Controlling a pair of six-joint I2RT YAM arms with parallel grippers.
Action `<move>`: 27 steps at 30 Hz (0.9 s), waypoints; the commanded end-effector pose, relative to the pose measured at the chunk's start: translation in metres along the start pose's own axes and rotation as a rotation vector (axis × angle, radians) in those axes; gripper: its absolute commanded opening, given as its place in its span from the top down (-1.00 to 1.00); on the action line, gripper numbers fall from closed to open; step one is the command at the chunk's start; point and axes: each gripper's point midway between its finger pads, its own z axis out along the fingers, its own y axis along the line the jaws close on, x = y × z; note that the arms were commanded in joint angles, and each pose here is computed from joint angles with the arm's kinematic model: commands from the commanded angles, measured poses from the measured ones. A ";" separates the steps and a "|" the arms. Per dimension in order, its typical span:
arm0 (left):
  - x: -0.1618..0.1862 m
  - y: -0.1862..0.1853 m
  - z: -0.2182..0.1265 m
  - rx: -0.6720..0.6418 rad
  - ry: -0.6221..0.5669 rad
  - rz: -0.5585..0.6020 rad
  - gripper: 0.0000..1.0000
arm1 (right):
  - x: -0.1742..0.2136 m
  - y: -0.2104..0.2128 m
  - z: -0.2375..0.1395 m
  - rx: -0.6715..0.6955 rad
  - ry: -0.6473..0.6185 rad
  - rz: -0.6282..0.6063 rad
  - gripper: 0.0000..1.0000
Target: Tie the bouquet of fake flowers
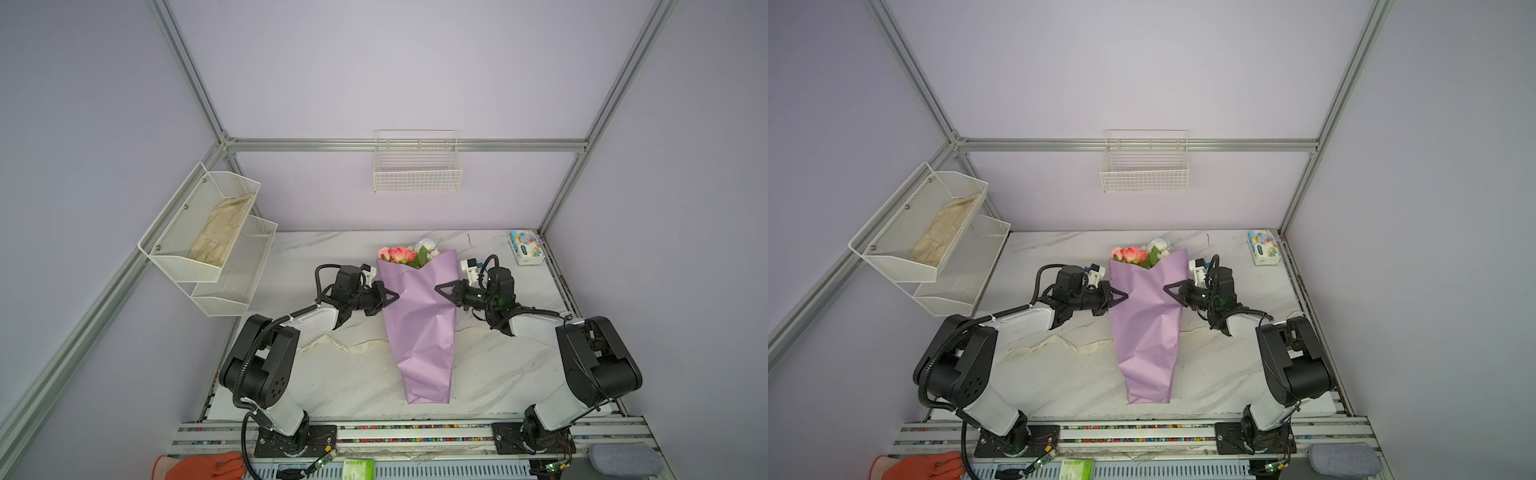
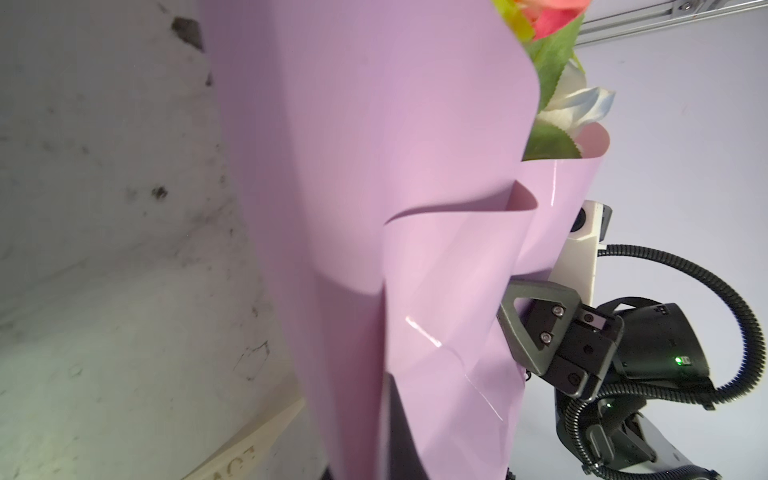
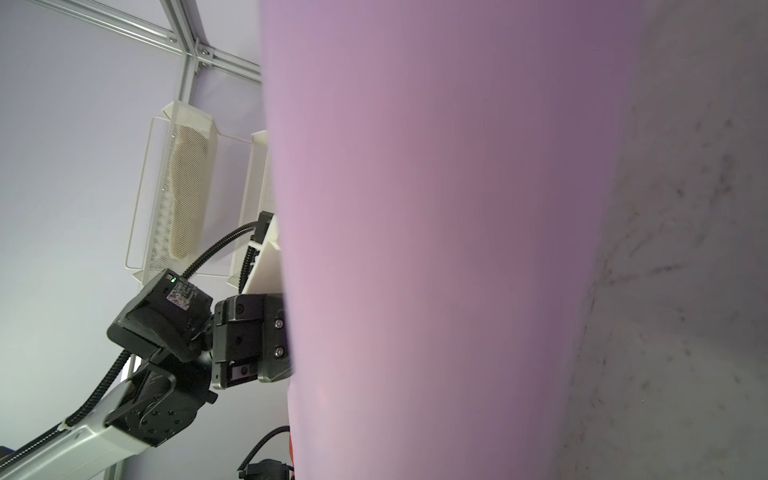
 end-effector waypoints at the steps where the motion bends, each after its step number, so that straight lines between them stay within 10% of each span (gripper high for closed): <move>1: 0.002 0.009 -0.003 -0.007 -0.047 0.070 1.00 | 0.000 0.000 -0.001 -0.016 -0.056 -0.030 0.81; 27: -0.020 0.078 0.035 -0.229 0.010 0.112 1.00 | 0.007 -0.098 0.029 0.185 -0.056 0.043 0.68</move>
